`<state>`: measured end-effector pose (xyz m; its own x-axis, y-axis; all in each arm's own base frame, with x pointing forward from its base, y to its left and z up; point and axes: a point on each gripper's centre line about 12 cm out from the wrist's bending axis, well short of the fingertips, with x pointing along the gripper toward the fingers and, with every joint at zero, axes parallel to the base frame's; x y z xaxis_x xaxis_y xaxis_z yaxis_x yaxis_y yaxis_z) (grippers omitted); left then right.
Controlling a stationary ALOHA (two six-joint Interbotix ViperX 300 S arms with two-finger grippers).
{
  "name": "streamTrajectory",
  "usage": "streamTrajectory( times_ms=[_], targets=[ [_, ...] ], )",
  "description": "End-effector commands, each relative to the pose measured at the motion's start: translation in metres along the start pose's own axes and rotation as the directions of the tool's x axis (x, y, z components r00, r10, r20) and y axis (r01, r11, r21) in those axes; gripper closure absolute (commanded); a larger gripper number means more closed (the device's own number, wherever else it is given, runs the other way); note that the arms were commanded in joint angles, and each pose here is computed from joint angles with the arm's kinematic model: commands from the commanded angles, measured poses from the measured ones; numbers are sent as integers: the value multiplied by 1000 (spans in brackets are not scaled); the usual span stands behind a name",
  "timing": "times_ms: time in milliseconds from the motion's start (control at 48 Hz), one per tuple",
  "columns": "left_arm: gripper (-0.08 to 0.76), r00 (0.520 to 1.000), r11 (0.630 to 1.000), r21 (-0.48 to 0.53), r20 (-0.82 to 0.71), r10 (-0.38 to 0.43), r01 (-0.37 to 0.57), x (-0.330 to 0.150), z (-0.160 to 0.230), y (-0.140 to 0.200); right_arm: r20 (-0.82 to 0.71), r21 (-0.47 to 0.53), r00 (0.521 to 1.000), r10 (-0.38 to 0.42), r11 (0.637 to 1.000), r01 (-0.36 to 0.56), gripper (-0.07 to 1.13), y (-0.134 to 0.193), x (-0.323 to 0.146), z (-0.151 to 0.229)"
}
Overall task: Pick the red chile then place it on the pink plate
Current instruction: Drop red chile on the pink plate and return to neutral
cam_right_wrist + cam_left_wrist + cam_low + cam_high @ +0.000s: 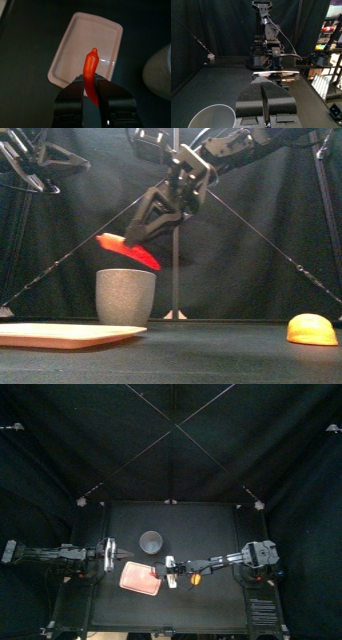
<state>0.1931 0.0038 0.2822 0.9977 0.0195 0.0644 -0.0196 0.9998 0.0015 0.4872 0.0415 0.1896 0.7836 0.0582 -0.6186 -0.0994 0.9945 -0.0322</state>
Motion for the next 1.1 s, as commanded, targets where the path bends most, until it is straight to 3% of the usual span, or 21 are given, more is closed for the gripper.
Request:
streamTrajectory(
  times_ms=[21,292,562,854,1104],
  targets=[
    [705,1000,1000,3,15,1,-1,1,5,0,100,5,995,8,1000,-8,562,4,16,29],
    [707,1000,1000,3,14,1,-1,1,5,0,98,-18,995,-2,1000,4,391,0,62,35],
    [705,1000,1000,3,15,1,-1,1,5,0,74,-18,997,-2,1000,3,279,2,54,37],
    [705,1000,1000,3,9,6,-6,0,3,1,221,25,973,-66,998,62,277,-36,-31,58],
    [705,1000,1000,10,8,14,-14,-1,2,3,502,60,860,-90,996,70,277,-40,-132,35]
  ],
)
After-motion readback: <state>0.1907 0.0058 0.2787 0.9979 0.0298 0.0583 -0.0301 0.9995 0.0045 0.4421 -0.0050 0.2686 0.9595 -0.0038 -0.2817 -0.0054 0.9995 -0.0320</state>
